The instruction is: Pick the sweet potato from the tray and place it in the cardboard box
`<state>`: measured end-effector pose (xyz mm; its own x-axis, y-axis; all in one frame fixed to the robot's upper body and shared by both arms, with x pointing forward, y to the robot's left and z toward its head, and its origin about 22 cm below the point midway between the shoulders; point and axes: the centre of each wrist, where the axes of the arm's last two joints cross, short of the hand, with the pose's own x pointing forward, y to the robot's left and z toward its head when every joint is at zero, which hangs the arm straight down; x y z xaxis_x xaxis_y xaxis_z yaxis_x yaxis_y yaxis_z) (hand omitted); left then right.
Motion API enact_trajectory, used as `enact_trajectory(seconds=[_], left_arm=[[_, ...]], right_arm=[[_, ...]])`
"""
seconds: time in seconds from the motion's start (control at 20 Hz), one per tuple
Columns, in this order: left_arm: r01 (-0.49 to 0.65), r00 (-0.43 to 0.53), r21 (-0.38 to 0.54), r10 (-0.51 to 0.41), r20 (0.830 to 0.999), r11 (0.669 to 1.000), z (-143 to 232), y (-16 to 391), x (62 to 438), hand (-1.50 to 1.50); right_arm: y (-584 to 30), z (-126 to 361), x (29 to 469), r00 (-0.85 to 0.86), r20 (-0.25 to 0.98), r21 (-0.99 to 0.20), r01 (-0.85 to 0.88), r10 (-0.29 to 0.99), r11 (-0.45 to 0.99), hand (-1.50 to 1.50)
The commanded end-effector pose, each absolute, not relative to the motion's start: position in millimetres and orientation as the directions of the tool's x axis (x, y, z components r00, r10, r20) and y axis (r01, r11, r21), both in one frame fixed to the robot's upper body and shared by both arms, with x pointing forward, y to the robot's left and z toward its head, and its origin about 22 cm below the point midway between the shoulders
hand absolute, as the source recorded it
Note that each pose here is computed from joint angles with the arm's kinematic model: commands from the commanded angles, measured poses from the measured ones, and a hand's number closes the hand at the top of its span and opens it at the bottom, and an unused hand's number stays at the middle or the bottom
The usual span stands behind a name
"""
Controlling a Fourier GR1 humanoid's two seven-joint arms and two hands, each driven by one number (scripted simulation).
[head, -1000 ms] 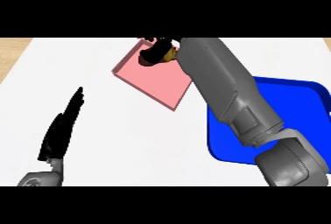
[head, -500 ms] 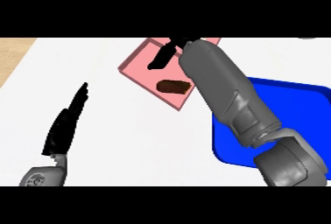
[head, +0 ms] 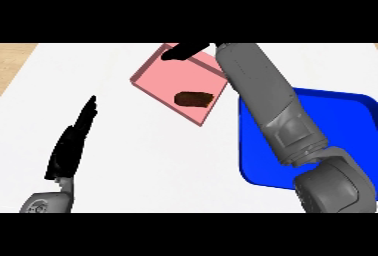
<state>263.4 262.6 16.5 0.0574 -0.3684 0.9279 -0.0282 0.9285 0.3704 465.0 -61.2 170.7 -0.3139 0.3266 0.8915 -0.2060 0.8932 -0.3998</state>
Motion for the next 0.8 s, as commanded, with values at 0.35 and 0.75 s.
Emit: enact_trajectory(seconds=[0.35,0.75], left_arm=[[-0.024,0.063,0.359,-0.357,0.932,0.933,9,265,253,0.00],[-0.029,0.067,0.360,-0.357,0.932,0.933,10,263,254,0.00]], right_arm=[[-202,189,485,-0.268,0.946,-0.179,0.029,0.180,0.983,-1.50],[-296,205,475,-0.280,0.947,-0.156,0.029,0.158,0.987,-1.50]])
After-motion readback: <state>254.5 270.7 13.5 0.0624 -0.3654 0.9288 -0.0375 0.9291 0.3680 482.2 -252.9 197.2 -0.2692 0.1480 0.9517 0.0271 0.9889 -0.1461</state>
